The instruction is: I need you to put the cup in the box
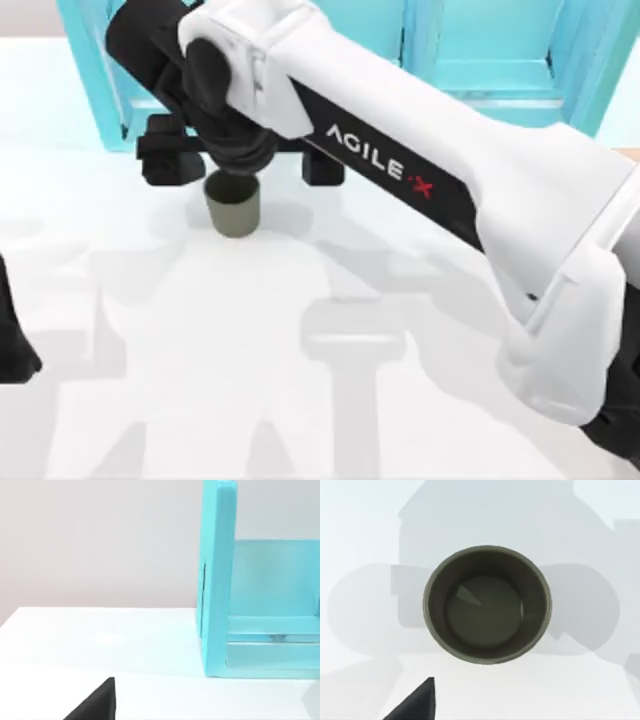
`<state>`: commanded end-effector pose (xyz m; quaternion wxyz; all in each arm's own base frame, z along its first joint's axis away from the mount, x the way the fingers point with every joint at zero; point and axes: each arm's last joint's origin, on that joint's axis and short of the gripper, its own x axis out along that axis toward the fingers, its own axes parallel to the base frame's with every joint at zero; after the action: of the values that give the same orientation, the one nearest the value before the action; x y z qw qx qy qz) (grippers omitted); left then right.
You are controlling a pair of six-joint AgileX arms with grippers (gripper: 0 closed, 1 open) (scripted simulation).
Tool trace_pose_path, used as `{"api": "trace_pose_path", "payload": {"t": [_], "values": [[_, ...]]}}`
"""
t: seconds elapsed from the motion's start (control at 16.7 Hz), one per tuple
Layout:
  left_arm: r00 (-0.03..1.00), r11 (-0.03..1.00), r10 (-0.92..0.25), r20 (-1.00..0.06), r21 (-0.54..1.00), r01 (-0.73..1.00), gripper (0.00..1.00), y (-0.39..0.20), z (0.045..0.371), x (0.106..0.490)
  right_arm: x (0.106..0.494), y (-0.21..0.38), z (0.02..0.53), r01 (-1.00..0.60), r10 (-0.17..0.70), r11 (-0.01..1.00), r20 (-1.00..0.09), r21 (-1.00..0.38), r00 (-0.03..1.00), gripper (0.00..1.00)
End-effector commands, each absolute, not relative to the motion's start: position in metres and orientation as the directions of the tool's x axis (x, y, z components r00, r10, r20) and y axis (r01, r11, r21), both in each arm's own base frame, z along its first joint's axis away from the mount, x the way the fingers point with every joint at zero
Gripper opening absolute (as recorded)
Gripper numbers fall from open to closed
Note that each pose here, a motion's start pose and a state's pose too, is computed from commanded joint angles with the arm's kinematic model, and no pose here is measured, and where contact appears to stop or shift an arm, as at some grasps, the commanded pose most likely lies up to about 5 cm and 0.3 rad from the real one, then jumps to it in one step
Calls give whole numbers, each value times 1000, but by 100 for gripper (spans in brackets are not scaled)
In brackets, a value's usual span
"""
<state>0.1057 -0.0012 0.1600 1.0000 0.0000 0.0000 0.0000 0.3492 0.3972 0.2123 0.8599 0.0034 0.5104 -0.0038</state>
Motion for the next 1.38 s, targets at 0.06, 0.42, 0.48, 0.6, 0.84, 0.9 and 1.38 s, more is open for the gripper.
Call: {"api": "trace_pose_path", "payload": {"t": [0.06,0.42,0.48,0.6,0.84,0.9,1.38], "values": [[1000,1000,0,0,0,0,100,-1,160,106,349,397,212,10,-3,1000,-878,2,479,100],[1000,1000,0,0,0,0,100,-1,160,106,354,397,205,10,-2,1000,-877,3,480,100],[1000,1000,0,0,0,0,100,-1,160,106,360,398,195,10,-2,1000,-877,3,480,100],[1000,1000,0,0,0,0,100,-1,160,106,373,400,171,10,-3,1000,-878,2,479,100],[1000,1000,0,0,0,0,100,-1,160,106,396,397,126,10,-3,1000,-878,2,479,100],[1000,1000,0,0,0,0,100,-1,160,106,397,397,124,10,-3,1000,-878,2,479,100],[1000,1000,0,0,0,0,100,-1,160,106,397,397,124,10,-3,1000,-878,2,479,62]]}}
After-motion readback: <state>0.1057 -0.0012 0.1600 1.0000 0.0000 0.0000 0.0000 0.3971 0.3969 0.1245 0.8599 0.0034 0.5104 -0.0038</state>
